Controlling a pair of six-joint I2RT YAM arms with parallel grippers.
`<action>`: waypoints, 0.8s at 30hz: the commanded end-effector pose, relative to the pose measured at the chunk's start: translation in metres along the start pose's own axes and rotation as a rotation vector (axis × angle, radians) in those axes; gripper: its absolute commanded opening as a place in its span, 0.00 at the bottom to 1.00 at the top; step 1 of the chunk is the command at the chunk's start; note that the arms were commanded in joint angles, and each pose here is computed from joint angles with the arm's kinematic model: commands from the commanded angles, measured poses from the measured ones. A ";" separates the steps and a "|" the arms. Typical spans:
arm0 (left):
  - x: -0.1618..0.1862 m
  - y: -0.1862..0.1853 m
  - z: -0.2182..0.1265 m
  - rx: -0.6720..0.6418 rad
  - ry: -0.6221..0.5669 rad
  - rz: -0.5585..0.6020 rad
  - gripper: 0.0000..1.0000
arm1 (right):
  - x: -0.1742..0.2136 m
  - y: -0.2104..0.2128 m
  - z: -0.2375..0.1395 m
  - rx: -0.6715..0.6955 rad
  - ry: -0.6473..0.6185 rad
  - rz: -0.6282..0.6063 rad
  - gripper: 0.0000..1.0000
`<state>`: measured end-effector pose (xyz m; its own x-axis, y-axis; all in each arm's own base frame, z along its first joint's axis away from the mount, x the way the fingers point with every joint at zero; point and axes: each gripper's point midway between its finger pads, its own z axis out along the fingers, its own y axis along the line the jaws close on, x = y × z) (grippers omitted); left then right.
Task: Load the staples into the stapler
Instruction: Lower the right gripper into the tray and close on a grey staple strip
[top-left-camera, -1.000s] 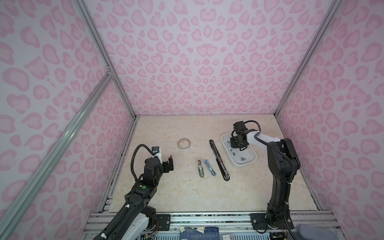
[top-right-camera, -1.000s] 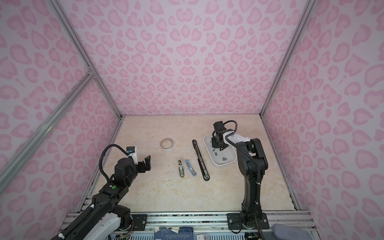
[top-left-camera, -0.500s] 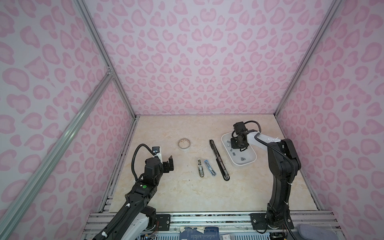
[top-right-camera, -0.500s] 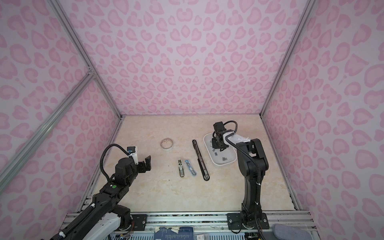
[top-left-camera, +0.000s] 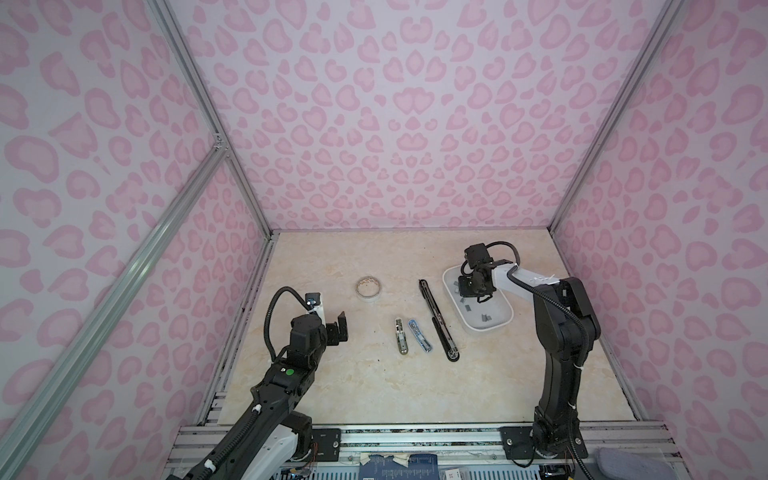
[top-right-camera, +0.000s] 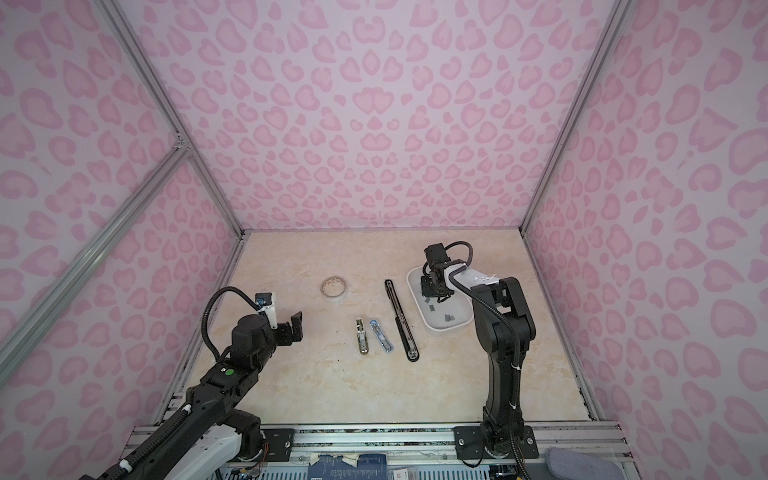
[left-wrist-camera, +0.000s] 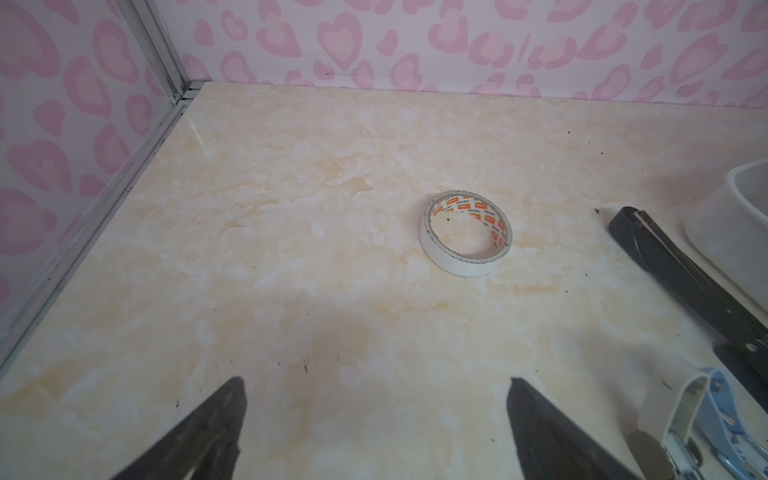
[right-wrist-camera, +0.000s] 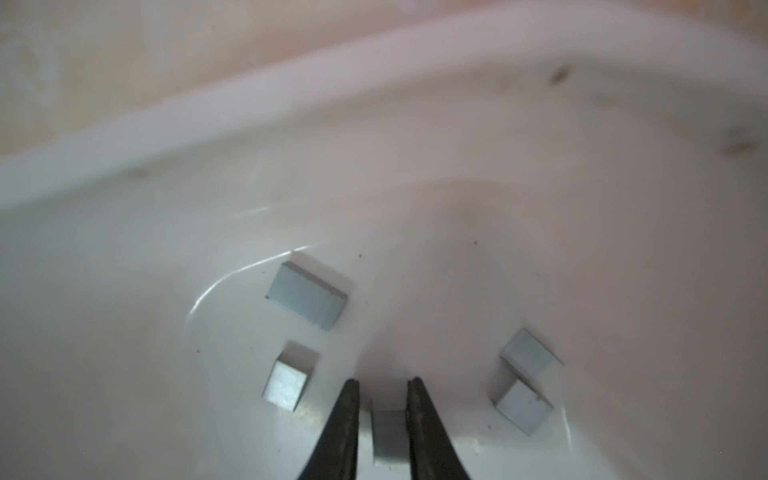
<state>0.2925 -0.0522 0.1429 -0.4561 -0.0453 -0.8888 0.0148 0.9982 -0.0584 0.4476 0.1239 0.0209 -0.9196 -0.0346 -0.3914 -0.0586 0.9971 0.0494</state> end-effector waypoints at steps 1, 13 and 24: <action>-0.011 -0.002 0.000 0.007 -0.030 -0.008 0.99 | 0.014 -0.001 0.006 0.010 0.054 0.000 0.23; -0.011 -0.003 0.000 0.008 -0.028 -0.007 0.99 | 0.019 -0.007 0.005 0.058 0.066 -0.027 0.23; -0.011 -0.003 -0.001 0.014 -0.028 -0.009 0.99 | 0.023 -0.008 0.002 0.068 0.065 -0.028 0.24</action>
<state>0.2934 -0.0527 0.1427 -0.4598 -0.0441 -0.8869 0.0156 0.9982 -0.0577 0.4435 0.1215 0.0201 -0.9180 -0.0526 -0.3931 -0.0594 0.9982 0.0051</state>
